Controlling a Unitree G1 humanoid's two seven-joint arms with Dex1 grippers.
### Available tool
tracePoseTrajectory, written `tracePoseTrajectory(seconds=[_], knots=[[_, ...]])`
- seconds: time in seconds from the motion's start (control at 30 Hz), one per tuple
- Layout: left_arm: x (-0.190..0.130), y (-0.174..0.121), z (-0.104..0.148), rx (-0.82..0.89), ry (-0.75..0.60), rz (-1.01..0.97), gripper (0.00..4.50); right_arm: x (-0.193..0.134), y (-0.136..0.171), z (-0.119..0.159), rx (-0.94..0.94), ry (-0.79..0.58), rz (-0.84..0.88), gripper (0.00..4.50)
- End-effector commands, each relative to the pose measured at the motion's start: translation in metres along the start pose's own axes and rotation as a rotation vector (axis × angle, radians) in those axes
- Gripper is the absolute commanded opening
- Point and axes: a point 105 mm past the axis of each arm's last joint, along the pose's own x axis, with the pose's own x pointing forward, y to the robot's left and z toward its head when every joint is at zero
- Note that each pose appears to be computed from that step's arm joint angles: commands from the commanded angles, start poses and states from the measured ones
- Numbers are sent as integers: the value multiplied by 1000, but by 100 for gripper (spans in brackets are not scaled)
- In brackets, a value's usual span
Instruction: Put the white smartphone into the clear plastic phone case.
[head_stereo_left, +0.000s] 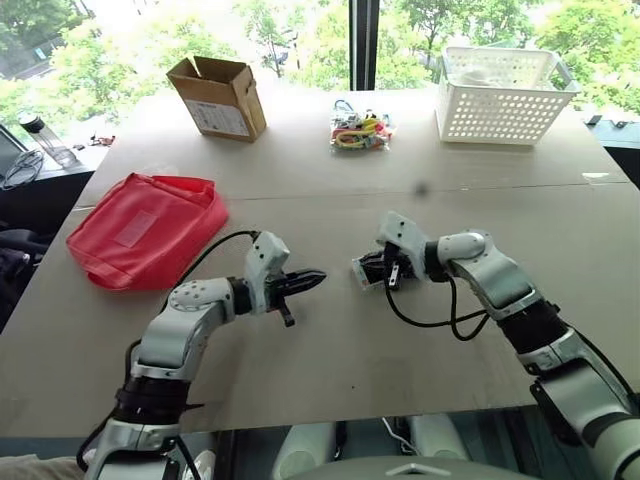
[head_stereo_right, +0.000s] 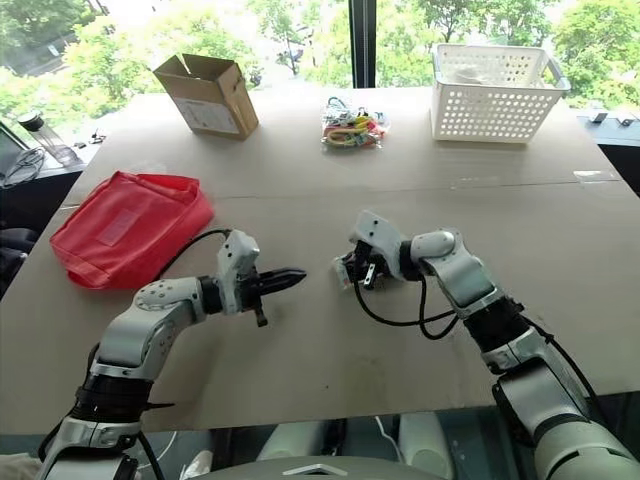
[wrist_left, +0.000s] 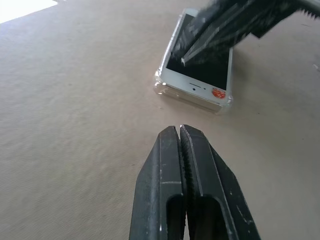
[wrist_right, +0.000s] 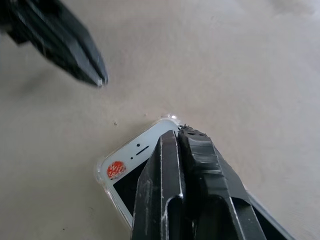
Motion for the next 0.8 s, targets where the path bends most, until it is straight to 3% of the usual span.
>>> tracePoseTrajectory(seconds=[0.03, 0.2, 0.37, 0.6, 0.8], knots=[[12, -3, 8, 82, 9, -27, 8, -35, -20, 22, -82, -30, -145, 0], [30, 2, -7, 112, 86, -46, 8, -74, -51, -20, -142, 193, -342, 0], [42, 7, -19, 142, 115, -68, 8, -75, -53, -49, -211, 343, -321, 0], [50, 12, -25, 165, 112, -83, 8, -30, -3, -29, -229, 209, -77, 0], [50, 16, -29, 183, 115, -82, 8, -28, 2, -33, -246, 222, -82, 0]])
